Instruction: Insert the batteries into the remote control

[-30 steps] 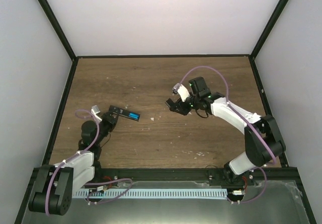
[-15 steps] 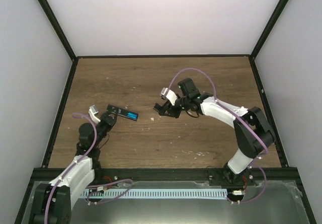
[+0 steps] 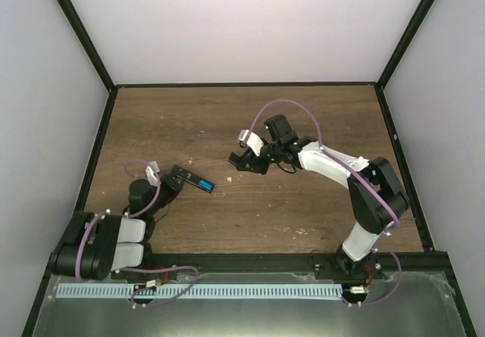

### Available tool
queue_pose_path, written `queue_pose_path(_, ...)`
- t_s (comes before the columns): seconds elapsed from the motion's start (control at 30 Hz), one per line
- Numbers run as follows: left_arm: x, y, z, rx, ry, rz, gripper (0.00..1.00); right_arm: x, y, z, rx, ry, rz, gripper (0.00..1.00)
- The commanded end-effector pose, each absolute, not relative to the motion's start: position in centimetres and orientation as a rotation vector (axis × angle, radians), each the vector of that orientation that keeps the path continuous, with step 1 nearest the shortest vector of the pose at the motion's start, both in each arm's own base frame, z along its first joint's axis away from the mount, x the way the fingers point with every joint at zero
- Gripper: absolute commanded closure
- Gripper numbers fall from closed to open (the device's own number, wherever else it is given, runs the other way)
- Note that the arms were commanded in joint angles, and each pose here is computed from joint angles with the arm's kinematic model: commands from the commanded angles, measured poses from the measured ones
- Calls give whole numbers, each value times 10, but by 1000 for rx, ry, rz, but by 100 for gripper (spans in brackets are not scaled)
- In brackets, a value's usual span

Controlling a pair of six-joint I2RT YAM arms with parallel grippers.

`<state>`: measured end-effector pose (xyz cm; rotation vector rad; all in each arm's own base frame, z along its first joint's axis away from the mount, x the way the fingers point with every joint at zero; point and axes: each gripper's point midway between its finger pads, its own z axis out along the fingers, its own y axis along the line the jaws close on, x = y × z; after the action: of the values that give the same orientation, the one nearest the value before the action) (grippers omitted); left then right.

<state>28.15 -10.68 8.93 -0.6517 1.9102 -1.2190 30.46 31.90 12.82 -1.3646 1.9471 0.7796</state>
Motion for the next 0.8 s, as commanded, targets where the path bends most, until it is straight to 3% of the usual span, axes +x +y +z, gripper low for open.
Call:
queue_pose_path(0.0, 275, -107, 103, -592, 1798, -1275, 100, 311, 328, 139, -1384, 1900, 769, 76)
queue_pose_path(0.77, 303, -108, 72, -568, 1836, -1210, 100, 305, 382, 99, -1605, 1873, 817, 74)
